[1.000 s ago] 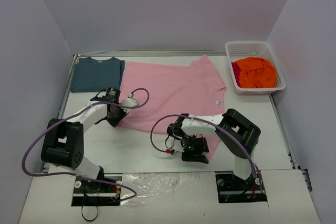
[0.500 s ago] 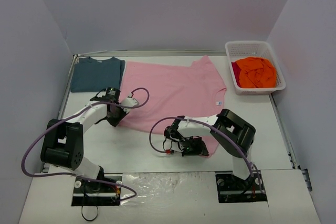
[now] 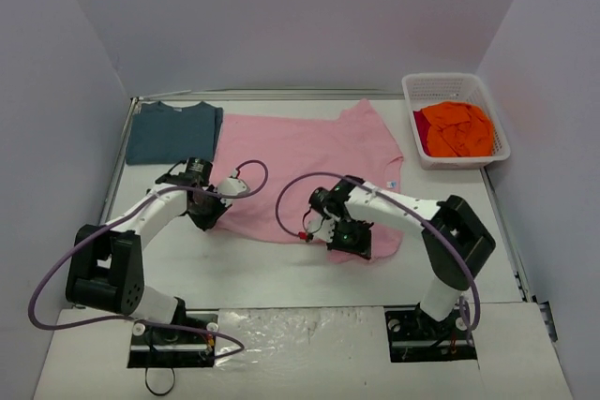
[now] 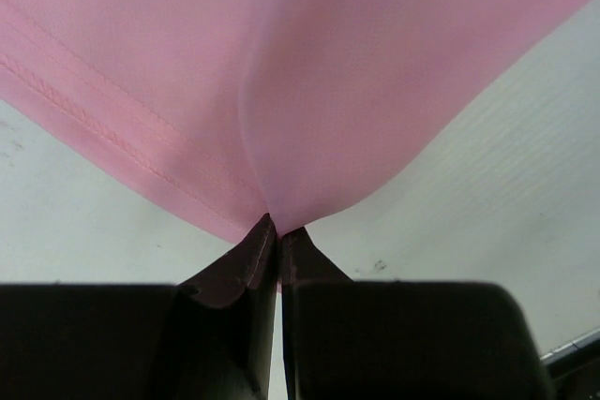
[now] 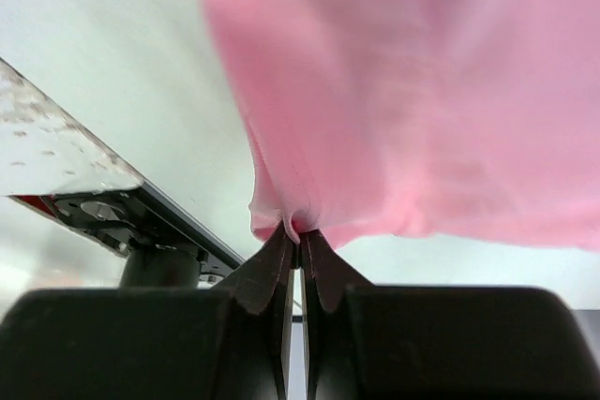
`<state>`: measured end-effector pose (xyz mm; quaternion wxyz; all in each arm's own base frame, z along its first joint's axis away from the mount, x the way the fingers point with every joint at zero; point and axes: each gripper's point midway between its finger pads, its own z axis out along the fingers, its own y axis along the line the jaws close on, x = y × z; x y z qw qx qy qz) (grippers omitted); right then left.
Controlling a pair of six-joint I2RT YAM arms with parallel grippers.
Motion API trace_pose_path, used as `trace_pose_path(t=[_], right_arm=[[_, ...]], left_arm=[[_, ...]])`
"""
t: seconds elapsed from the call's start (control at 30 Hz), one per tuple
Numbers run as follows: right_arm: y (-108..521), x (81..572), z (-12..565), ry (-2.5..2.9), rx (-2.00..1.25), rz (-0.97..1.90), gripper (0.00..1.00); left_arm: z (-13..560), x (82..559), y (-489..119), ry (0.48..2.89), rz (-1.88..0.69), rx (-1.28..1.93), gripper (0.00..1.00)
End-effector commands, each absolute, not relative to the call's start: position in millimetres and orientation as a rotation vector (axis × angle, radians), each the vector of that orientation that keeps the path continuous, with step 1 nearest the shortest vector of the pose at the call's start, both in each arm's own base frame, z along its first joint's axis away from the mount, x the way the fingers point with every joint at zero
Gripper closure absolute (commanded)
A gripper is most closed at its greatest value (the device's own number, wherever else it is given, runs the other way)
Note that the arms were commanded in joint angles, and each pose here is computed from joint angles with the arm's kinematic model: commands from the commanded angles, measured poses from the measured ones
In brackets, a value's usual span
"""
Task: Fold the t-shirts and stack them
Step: Grap the side of the flattened tshirt closest away from the robot with both arms
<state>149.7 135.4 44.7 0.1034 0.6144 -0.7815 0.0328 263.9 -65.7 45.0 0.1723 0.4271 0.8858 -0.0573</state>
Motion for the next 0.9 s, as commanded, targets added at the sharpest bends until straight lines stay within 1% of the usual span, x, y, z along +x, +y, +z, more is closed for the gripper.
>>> trace_pose_path(t=[0.0, 0.23, 0.4, 0.57, 0.87], right_arm=[[113.5, 143.9, 85.7, -2.285, 1.793, 0.014, 1.0], [93.7, 145.7, 104.2, -2.33, 1.735, -0.012, 1.0], [81.6, 155.1, 107.2, -2.365, 1.709, 0.049, 1.0], [67.6, 182.8, 118.6, -2.466, 1.664, 0.082, 1.0], [53.8, 221.9, 132.2, -2.576, 1.602, 0.114, 1.0]], left_arm=[[73.7, 253.1, -83.3, 2.417, -0.28, 1.32, 0.98], [89.1, 243.6, -88.5, 2.391, -0.29, 1.329, 0.98], [92.1, 235.9, -82.3, 2.391, -0.252, 1.321, 0.98], [89.1, 230.7, -72.1, 2.404, -0.186, 1.324, 0.98], [82.4, 230.0, -67.6, 2.427, -0.163, 1.352, 0.98]])
